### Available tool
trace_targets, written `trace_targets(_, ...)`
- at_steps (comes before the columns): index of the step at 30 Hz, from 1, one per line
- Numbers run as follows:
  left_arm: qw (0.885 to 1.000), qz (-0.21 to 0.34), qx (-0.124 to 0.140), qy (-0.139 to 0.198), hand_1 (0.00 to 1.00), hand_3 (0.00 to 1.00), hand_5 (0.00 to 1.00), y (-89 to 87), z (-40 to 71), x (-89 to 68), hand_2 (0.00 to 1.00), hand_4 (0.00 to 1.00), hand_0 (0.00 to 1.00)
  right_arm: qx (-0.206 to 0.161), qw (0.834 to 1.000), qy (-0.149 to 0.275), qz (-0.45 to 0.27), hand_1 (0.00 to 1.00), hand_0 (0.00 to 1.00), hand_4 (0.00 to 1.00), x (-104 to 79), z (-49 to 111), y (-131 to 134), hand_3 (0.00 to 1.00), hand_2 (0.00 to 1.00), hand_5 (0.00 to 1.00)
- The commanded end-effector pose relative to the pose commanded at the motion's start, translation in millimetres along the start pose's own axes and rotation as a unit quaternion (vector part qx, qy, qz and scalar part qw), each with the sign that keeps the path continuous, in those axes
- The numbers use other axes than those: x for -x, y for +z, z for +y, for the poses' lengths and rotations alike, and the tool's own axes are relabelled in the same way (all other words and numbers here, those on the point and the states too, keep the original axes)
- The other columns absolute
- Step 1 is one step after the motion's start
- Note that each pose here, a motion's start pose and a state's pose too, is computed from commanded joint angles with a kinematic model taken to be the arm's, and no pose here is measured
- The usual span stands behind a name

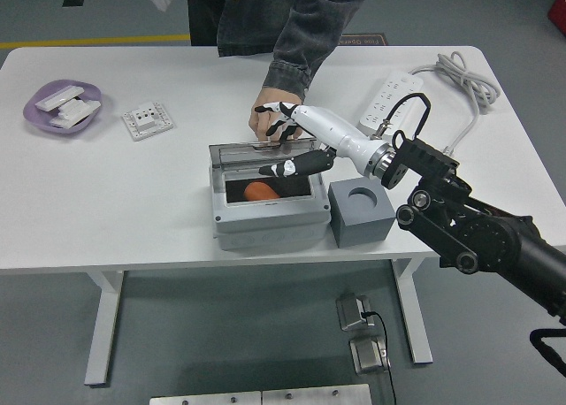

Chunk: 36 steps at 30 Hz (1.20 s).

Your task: Pick up the cylinder from the cube,place it in the box,flap close box

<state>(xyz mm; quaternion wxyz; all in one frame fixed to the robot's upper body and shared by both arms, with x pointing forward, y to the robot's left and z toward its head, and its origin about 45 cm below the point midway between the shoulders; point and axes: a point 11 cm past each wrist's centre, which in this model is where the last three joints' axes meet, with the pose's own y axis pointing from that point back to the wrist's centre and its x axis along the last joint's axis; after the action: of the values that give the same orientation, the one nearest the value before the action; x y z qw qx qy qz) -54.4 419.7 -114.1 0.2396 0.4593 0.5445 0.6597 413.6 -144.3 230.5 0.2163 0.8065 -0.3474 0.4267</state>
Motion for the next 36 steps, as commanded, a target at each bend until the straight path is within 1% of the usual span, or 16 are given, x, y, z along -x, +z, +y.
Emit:
trace_targets(8, 1.0, 0.002, -0.001, -0.001, 0.811, 0.838, 0.477, -1.2, -0.1, 1.1, 0.777, 0.725, 0.822, -0.015, 1.0, -0.015, 0.01, 0.492, 0.579, 0.918, 12.0, 3.4, -13, 0.88, 0.641, 0.461)
trace_targets(19, 1.0, 0.004, -0.003, -0.001, 0.811, 0.838, 0.477, -3.8, -0.4, 1.3, 0.777, 0.725, 0.822, -0.007, 0.999, -0.035, 0.009, 0.493, 0.569, 0.916, 33.3, 14.3, -12, 0.874, 0.642, 0.459)
trace_targets(20, 1.0, 0.005, -0.003, -0.001, 0.811, 0.838, 0.477, -4.3, -0.5, 1.4, 0.777, 0.725, 0.822, -0.006, 0.999, -0.037, 0.01, 0.491, 0.55, 0.91, 35.0, 15.5, -12, 0.874, 0.644, 0.455)
trace_targets(22, 1.0, 0.005, -0.004, -0.001, 0.811, 0.838, 0.477, -5.3, -0.6, 1.5, 0.777, 0.725, 0.822, -0.005, 0.999, -0.038, 0.009, 0.491, 0.55, 0.91, 37.4, 17.9, -13, 0.874, 0.644, 0.455)
trace_targets(28, 1.0, 0.005, -0.005, 0.0, 0.811, 0.838, 0.477, -5.8, -0.7, 0.9, 0.777, 0.725, 0.822, -0.002, 0.999, -0.041, 0.009, 0.49, 0.534, 0.892, 41.5, 25.0, -13, 0.874, 0.645, 0.44)
trace_targets(36, 1.0, 0.005, -0.006, -0.001, 0.811, 0.838, 0.477, -6.8, -0.7, 1.4, 0.777, 0.725, 0.822, 0.0, 0.999, -0.034, 0.011, 0.487, 0.526, 0.881, 38.3, 26.6, -15, 0.878, 0.647, 0.439)
